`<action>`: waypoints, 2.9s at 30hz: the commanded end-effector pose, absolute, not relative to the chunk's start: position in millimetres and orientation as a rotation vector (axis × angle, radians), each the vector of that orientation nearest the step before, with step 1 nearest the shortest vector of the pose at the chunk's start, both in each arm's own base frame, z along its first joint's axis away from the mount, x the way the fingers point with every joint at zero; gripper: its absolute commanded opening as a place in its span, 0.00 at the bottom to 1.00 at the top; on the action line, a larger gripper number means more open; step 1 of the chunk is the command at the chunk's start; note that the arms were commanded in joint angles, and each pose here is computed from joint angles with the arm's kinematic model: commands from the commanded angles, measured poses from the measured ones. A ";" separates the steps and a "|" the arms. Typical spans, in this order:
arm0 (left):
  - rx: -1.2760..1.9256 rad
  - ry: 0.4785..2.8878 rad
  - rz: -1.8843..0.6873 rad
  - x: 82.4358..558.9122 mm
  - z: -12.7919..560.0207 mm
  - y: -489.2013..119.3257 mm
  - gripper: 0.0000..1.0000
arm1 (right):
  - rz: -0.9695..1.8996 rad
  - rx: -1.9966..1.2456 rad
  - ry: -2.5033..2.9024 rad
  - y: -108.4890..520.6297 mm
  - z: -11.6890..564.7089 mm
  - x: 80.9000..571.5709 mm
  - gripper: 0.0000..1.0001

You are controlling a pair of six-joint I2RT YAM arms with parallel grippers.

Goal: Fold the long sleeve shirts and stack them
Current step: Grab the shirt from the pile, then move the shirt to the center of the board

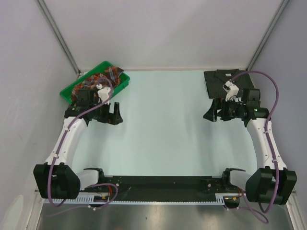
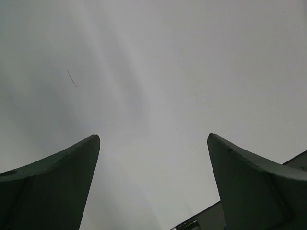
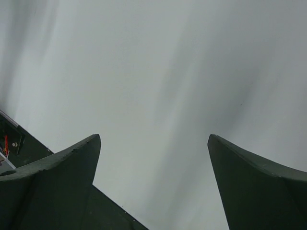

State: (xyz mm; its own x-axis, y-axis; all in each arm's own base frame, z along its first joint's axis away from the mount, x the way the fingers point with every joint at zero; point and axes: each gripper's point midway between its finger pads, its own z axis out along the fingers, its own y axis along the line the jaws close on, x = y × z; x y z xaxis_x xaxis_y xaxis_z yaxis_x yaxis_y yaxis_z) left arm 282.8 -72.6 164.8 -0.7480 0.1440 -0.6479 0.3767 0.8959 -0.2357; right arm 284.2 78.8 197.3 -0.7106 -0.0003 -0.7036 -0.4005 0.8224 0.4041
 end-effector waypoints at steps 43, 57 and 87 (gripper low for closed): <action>0.299 2.291 -0.121 535.1 202.1 71.9 0.00 | 0.882 -0.146 2.153 52.1 227.5 289.4 1.00; 0.520 1.254 -0.658 371.2 613.3 -162.9 0.00 | 0.897 -0.117 2.109 49.4 239.8 294.3 1.00; 0.921 2.031 -0.655 324.4 249.4 -175.1 1.00 | 0.780 -0.422 2.169 75.6 229.9 294.3 1.00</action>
State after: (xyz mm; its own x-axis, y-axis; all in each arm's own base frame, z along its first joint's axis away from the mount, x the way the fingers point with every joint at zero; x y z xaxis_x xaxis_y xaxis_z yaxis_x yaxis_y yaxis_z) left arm 327.3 -232.1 279.5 -0.4341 0.3426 -0.8332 0.8209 0.5315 -0.2092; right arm 296.7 60.0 225.3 -0.6932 0.1110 -0.7122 -0.4104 0.7514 0.5166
